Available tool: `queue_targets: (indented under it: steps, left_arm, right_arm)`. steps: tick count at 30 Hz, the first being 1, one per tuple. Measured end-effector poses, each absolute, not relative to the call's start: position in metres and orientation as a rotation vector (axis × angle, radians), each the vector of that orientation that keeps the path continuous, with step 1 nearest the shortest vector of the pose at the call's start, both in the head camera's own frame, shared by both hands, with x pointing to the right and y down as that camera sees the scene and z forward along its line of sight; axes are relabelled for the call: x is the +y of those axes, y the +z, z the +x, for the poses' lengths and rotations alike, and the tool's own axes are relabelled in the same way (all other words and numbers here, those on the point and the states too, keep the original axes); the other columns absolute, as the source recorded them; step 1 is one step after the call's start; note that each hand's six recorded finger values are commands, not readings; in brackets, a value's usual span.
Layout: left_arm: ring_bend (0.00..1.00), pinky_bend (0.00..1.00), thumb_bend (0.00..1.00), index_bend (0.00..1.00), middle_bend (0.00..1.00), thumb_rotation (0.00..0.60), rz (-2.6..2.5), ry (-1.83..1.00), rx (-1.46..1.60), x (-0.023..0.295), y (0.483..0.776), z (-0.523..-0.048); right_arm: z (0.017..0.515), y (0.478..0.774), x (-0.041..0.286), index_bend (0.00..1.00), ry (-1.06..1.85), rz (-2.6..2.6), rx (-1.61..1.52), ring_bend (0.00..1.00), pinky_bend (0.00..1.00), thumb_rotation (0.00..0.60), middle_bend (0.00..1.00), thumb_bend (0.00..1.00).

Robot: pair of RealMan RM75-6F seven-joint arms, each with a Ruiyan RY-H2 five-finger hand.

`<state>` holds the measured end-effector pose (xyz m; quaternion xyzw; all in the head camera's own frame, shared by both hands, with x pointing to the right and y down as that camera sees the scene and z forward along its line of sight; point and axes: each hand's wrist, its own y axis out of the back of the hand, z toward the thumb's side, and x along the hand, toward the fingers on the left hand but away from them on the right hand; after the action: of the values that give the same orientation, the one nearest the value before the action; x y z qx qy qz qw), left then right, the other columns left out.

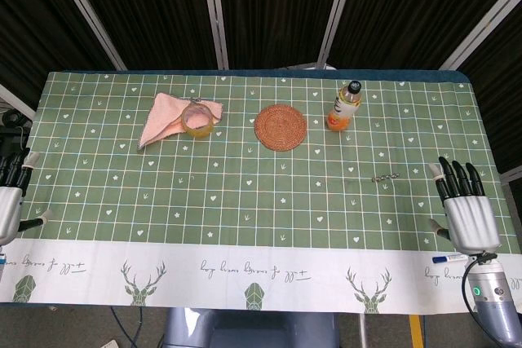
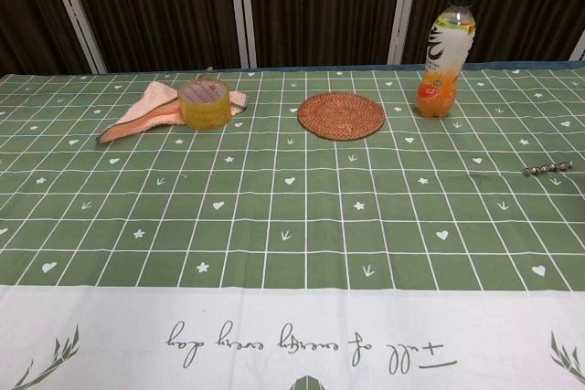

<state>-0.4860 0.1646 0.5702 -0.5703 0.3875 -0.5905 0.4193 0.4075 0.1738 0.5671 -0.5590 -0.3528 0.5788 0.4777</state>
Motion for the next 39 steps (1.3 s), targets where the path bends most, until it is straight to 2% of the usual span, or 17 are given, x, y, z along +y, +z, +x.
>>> queue_targets:
  steps: [13, 19, 24, 27, 32, 39]
  left_arm:
    - [0.0, 0.0, 0.0, 0.0, 0.0, 0.6, -1.429, -1.478, 0.982, 0.162, 0.57, -0.487]
    - [0.0, 0.0, 0.0, 0.0, 0.0, 0.6, -1.424, -1.476, 0.986, 0.161, 0.569, -0.487]
    - [0.0, 0.0, 0.0, 0.0, 0.0, 0.6, -1.419, -1.472, 0.985, 0.16, 0.569, -0.486]
    - [0.0, 0.0, 0.0, 0.0, 0.0, 0.6, -1.417, -1.477, 0.979, 0.16, 0.57, -0.486]
    - [0.0, 0.0, 0.0, 0.0, 0.0, 0.6, -1.41, -1.488, 0.979, 0.158, 0.572, -0.488]
    - [0.0, 0.0, 0.0, 0.0, 0.0, 0.6, -1.405, -1.483, 0.986, 0.157, 0.571, -0.489]
  right_arm:
    - [0.405, 0.574, 0.167, 0.03, 1.419, -1.377, -0.863, 0.0, 0.03, 0.6, 0.0, 0.0]
    - [0.402, 0.59, 0.153, 0.13, 1.433, -1.401, -0.867, 0.0, 0.03, 0.6, 0.0, 0.01]
    - [0.401, 0.607, 0.138, 0.29, 1.45, -1.405, -0.842, 0.0, 0.03, 0.6, 0.04, 0.05]
    - [0.402, 0.621, 0.126, 0.35, 1.471, -1.393, -0.81, 0.0, 0.03, 0.6, 0.06, 0.07]
    - [0.406, 0.649, 0.104, 0.41, 1.521, -1.373, -0.747, 0.0, 0.03, 0.6, 0.08, 0.1]
    - [0.412, 0.678, 0.083, 0.42, 1.573, -1.351, -0.698, 0.0, 0.03, 0.6, 0.09, 0.11]
